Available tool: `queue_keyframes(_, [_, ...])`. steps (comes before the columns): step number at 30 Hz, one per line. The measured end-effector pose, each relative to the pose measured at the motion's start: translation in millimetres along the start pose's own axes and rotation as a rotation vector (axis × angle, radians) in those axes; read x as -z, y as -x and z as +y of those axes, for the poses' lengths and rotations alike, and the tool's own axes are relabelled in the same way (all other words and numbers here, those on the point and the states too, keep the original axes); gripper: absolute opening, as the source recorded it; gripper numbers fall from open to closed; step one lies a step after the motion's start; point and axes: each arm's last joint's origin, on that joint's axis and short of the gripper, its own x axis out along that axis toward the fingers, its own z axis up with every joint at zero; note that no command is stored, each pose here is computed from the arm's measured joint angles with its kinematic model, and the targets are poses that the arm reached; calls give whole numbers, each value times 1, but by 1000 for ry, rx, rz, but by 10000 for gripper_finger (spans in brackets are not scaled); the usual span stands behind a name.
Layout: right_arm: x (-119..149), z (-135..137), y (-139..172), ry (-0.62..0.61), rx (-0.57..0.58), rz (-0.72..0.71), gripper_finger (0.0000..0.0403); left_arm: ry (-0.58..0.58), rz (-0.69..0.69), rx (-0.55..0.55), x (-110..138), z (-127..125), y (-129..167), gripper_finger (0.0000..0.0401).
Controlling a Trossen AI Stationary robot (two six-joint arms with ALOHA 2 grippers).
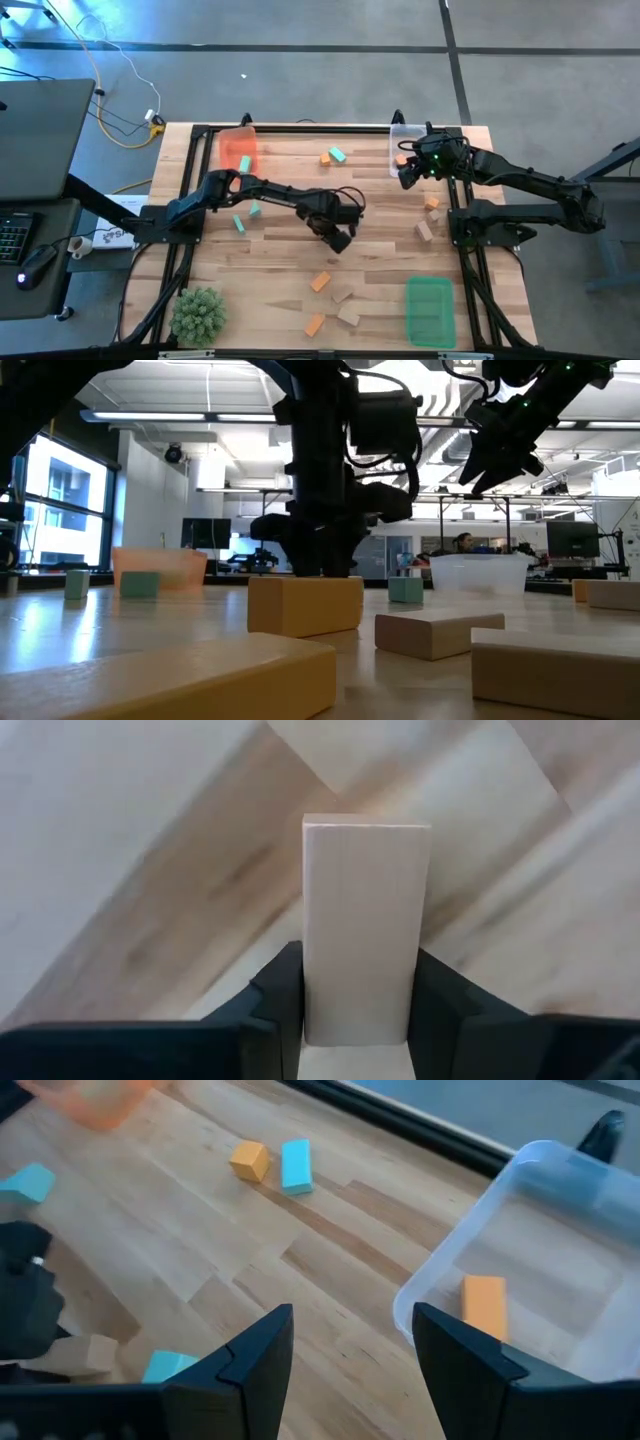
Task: Sort & place blocks by color
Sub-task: Put the brown block into the light green bin
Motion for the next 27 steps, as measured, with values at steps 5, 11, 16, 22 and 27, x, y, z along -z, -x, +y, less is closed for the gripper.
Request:
queue_keyframes(5, [-1,4,0,17,-109,22,192,-85,36,49,4,-3,4,99])
queue_keyframes(11, [-2,11,2,86,-326,58,192,-160,-11,106,6,-3,34,99])
queue_keyframes(16, [-4,23,8,183,-546,35,192,-202,-67,188,8,-2,67,99])
queue_keyframes(22, [-6,40,16,281,-773,-10,192,-235,-187,286,12,-1,107,99])
queue_keyframes(27, [-6,51,22,287,-897,-10,192,-248,-283,372,15,1,139,99])
